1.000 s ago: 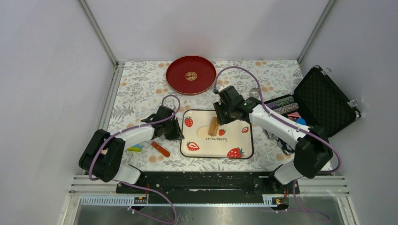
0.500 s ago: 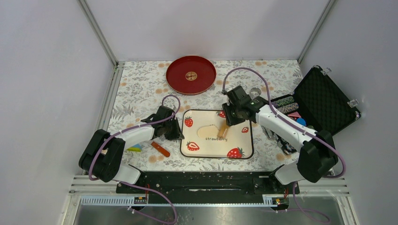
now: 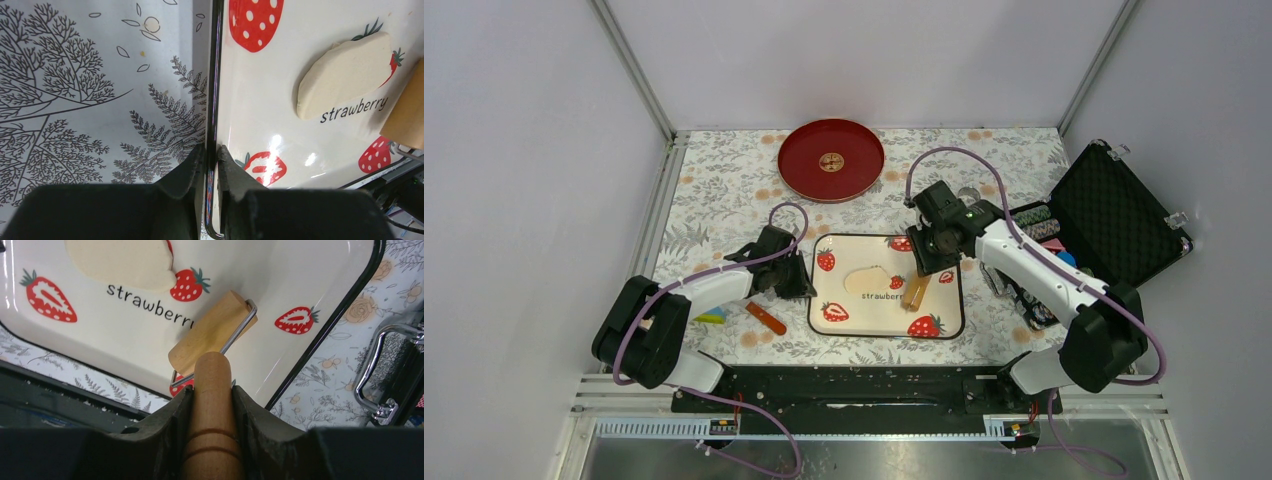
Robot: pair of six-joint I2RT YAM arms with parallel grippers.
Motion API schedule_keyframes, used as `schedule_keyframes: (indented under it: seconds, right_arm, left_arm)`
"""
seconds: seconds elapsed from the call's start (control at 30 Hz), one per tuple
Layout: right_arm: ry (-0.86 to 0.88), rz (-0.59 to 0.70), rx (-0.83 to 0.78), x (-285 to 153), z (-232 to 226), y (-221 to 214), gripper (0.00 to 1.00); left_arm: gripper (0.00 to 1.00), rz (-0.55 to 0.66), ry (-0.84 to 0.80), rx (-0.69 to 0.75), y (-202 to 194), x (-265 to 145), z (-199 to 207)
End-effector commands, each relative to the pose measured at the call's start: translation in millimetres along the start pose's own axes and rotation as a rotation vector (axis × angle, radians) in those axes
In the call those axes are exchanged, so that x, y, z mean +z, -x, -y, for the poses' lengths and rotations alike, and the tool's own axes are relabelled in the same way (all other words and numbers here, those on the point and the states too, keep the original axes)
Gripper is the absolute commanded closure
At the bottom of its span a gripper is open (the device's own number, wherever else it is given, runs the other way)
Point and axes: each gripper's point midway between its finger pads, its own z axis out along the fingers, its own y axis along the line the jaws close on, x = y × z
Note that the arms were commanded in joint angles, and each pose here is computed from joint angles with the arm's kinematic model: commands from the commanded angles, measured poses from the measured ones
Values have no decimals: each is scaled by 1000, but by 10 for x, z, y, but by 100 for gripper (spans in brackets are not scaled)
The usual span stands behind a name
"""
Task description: Roll out the dumpling wrappers from the dough
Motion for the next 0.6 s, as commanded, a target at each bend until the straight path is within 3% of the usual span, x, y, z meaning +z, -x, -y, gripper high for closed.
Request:
schedule_keyframes:
  seconds: [0.0,0.17,0.33,0.57]
  right_arm:
    - [79,41,11,-292,-161,162,100]
    - [91,102,61,-392,-233,402,100]
    - [-31,142,128,-422,-195,633,100]
    - [-108,190,91,-409,-605,860,100]
  left_arm:
    - [100,-49,123,0,-161,12,-299]
    - [100,-49,124,0,-158,10,-297]
    - [100,-50,125,0,-159,12,-299]
    - [100,-50,126,-1,-160,13,-301]
